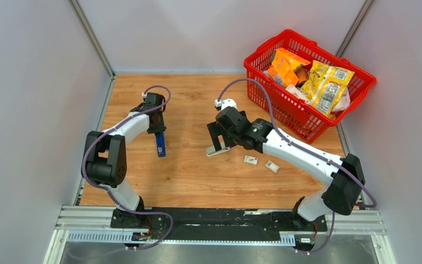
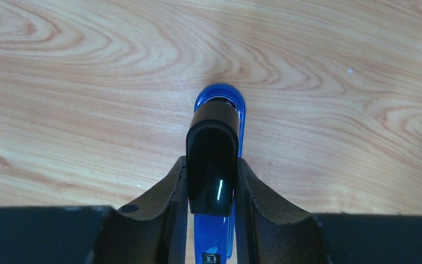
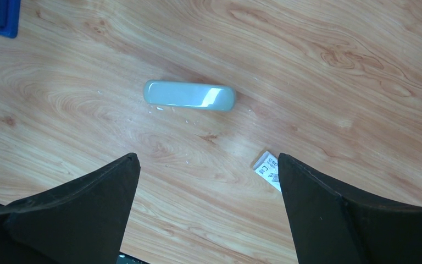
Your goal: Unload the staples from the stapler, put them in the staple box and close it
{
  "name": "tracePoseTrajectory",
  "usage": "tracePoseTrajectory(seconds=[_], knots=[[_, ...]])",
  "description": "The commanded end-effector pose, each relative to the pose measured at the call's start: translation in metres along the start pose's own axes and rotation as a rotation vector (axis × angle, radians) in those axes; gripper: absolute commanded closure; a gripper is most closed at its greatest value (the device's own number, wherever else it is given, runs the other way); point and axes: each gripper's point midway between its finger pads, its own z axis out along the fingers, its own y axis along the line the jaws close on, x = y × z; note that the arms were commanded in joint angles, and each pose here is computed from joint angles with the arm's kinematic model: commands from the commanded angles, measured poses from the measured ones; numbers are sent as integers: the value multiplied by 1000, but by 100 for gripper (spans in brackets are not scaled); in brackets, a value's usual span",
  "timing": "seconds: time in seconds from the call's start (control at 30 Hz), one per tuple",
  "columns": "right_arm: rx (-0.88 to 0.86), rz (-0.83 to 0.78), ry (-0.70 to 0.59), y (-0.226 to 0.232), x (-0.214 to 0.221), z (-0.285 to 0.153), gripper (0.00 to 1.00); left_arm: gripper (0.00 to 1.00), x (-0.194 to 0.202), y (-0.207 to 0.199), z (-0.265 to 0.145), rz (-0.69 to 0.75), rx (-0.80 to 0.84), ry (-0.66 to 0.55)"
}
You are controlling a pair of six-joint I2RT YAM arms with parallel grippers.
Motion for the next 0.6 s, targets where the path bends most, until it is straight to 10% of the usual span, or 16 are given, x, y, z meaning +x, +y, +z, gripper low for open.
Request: tracePoseTrajectory(seconds=[0.0,0.57], knots=[[15,9,-49,-7,-8,-17,0,100,-16,-23,-21,22,169,-70],[-102,-25,-134,-6,-21,-67,0,100,-10,-97,-129,221,603,-133]])
